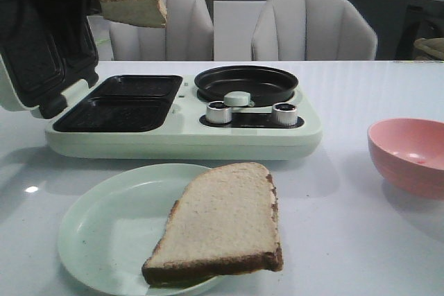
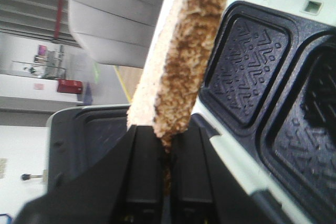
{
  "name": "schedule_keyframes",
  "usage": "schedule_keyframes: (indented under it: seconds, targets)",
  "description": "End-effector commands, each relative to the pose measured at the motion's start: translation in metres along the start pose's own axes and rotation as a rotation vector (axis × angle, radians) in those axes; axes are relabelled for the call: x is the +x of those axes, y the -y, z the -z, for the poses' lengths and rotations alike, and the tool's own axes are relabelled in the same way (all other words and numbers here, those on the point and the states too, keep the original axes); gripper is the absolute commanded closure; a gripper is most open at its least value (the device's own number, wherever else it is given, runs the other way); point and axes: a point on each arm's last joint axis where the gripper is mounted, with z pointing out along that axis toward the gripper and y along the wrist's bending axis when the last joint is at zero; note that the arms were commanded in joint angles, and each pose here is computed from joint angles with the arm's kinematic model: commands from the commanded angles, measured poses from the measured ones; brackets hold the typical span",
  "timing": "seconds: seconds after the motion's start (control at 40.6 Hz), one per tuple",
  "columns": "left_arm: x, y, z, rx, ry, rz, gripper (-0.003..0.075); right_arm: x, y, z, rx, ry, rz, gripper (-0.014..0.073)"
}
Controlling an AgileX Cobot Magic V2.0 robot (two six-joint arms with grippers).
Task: Make breakfast with bread and shrimp
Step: 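Lower the bread onto the sandwich maker plate and open the left gripper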
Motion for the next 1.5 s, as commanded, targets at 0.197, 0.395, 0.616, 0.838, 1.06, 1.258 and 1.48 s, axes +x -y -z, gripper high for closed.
schedule_keyframes:
  seconds: [0.197, 0.395, 0.616, 0.838, 1.06, 1.258, 1.48]
  targets:
    - [-0.005, -0.019, -0.068, -0.058, -0.021, 0.001, 0.0620, -0.018, 0.000, 0.006, 0.004, 0.114, 0.005, 0.0059]
    - [0.001, -0.011, -0.104, -0.051, -0.057, 0.004, 0.0620, -0.018, 0.000, 0.006, 0.004, 0.114, 0.005, 0.0059]
    - [0.008, 0.004, -0.121, 0.009, -0.056, -0.004, 0.0613, -0.018, 0.000, 0.006, 0.004, 0.114, 0.005, 0.0059]
    - [0.014, 0.007, -0.126, 0.022, -0.066, -0.004, 0.0376, -0.018, 0.000, 0.006, 0.004, 0.114, 0.005, 0.0059]
    - [0.008, 0.000, -0.118, -0.044, -0.095, -0.009, 0.0244, -0.018, 0.000, 0.006, 0.004, 0.114, 0.005, 0.0059]
    - [0.005, -0.016, -0.085, -0.030, -0.036, 0.006, 0.0244, -0.018, 0.000, 0.006, 0.004, 0.114, 0.005, 0.0059]
    - [0.013, -0.015, -0.018, 0.013, 0.019, -0.004, 0.0244, -0.018, 0.000, 0.006, 0.004, 0.114, 0.005, 0.0059]
